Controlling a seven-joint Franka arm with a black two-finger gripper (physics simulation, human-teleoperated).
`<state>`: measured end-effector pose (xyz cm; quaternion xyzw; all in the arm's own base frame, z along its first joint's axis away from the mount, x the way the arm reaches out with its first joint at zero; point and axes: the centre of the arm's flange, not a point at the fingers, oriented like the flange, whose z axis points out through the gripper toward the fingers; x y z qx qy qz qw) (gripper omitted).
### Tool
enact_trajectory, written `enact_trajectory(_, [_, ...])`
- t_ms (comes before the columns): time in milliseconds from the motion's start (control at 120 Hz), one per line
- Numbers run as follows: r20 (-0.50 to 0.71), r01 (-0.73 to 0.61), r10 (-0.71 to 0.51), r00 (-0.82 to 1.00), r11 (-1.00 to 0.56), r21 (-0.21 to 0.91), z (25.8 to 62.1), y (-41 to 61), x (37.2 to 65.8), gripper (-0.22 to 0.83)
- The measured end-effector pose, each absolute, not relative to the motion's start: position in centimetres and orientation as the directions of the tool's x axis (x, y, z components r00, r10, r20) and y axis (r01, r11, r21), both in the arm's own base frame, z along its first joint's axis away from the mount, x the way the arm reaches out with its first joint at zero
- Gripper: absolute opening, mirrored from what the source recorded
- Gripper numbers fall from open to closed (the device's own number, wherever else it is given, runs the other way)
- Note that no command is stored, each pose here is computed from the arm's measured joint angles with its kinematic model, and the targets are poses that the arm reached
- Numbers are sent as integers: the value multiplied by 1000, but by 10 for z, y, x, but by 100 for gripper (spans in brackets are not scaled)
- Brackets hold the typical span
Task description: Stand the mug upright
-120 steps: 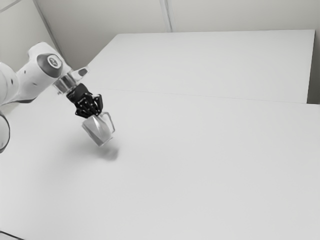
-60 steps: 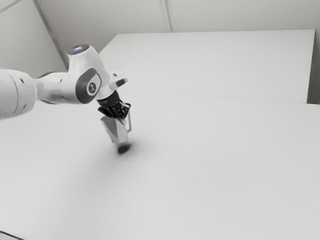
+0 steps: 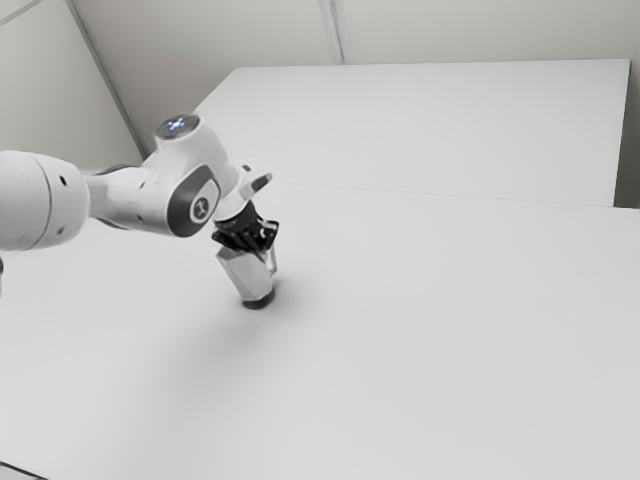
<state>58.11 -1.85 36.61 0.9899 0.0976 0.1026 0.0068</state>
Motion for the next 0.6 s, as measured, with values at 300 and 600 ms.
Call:
enact_trajectory(300, [205, 227, 229, 952, -973, 32, 368, -22, 582, 24])
enact_trajectory(600, [260, 205, 201, 944, -979, 14, 462, -36, 589, 52])
